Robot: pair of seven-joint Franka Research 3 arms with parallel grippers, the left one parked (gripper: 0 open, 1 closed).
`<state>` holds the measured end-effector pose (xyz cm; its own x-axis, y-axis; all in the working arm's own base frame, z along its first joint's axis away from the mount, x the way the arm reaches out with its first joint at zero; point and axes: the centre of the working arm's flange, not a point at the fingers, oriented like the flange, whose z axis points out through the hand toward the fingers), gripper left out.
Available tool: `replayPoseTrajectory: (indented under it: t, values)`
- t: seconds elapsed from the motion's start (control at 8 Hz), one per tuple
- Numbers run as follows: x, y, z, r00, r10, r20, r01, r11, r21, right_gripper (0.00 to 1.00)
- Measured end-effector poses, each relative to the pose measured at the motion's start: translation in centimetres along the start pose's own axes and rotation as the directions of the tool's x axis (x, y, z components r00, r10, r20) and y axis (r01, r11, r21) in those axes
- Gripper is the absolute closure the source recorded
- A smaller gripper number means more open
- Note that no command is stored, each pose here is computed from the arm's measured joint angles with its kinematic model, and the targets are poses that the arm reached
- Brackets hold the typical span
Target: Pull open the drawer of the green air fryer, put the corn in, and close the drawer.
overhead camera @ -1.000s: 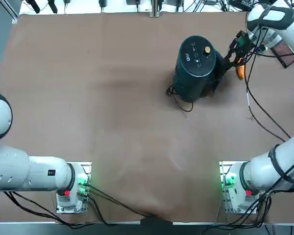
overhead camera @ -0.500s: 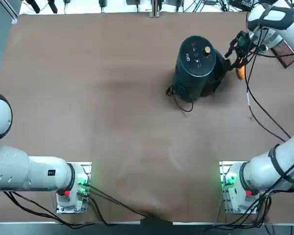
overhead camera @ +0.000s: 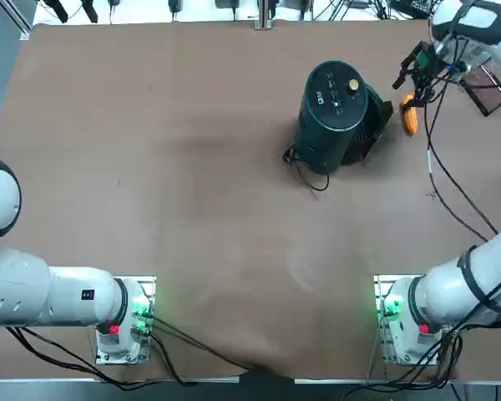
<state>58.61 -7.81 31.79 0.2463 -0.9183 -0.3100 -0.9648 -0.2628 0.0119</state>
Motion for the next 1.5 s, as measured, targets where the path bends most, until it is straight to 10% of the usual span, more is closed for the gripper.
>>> replayPoseTrajectory:
  t: [0.38, 1.12, 1.5]
  values:
    - [2.2, 0.6, -1.7, 0.926, -0.374, -0.061, 0.370, 0.927, -0.069, 0.00]
    - [5.5, -0.2, 0.7, 0.430, -0.902, -0.032, 0.887, 0.429, -0.173, 0.00]
    - [7.7, -0.7, 4.3, 0.326, -0.944, -0.043, 0.921, 0.328, -0.211, 0.00]
